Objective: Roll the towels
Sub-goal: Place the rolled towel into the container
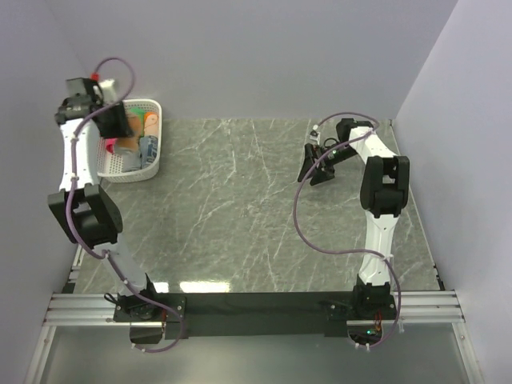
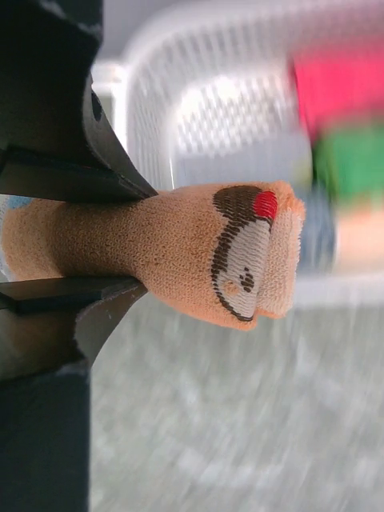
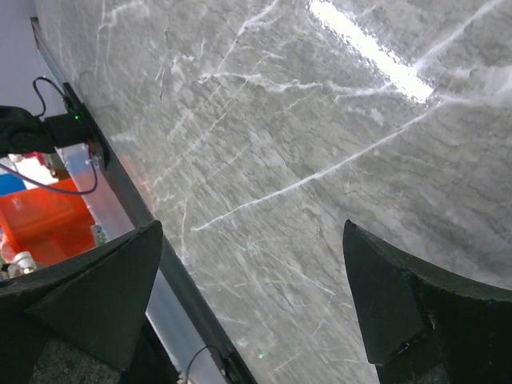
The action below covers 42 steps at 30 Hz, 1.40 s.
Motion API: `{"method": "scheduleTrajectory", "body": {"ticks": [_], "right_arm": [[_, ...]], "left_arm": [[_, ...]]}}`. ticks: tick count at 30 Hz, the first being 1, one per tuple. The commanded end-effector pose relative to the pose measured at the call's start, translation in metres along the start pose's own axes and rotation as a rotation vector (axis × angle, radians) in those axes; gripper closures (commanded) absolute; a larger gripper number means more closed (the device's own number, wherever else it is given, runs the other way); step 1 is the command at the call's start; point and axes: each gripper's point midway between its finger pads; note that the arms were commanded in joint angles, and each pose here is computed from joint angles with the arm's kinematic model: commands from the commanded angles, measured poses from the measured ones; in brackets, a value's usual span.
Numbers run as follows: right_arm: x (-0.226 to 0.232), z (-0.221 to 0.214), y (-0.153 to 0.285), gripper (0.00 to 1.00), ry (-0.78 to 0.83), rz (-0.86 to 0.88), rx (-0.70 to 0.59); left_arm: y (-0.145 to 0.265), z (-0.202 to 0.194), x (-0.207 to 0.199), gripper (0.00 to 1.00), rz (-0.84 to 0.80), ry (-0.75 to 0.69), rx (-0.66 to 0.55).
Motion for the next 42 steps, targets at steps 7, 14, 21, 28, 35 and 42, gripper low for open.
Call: {"method": "scheduleTrajectory", "body": {"ticks": [7,14,21,28,35,42], "right_arm": [[0.022,0.005,0.014,0.0,0.011,0.003,-0.065],[0.023,0.002,0.012,0.0,-0.004,0.005,-0.082],[0.021,0.001,0.011,0.0,-0.013,0.002,-0.079],[0.021,0.0,0.009,0.0,-0.02,0.013,-0.077],[0.018,0.0,0.007,0.0,-0.028,0.018,-0.073],[0.014,-0.001,0.008,0.0,-0.039,0.022,-0.068]], "left_arm": [[-0.012,0.018,0.107,1.0,0.423,0.074,-0.103],[-0.035,0.019,0.149,1.0,0.618,0.039,-0.064],[-0.062,0.004,0.153,1.0,0.638,-0.026,-0.015],[-0.079,-0.012,0.164,1.0,0.693,-0.09,0.043],[-0.093,-0.015,0.158,1.0,0.7,-0.133,0.07],[-0.109,-0.036,0.162,1.0,0.717,-0.149,0.142]]}}
Point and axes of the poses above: each gripper's point midway between its finger pads, its own y axis back along the fingers, its own x axis along the line the jaws close on, z = x × y, and after that the axes turned 2 degrees about y, right-handed
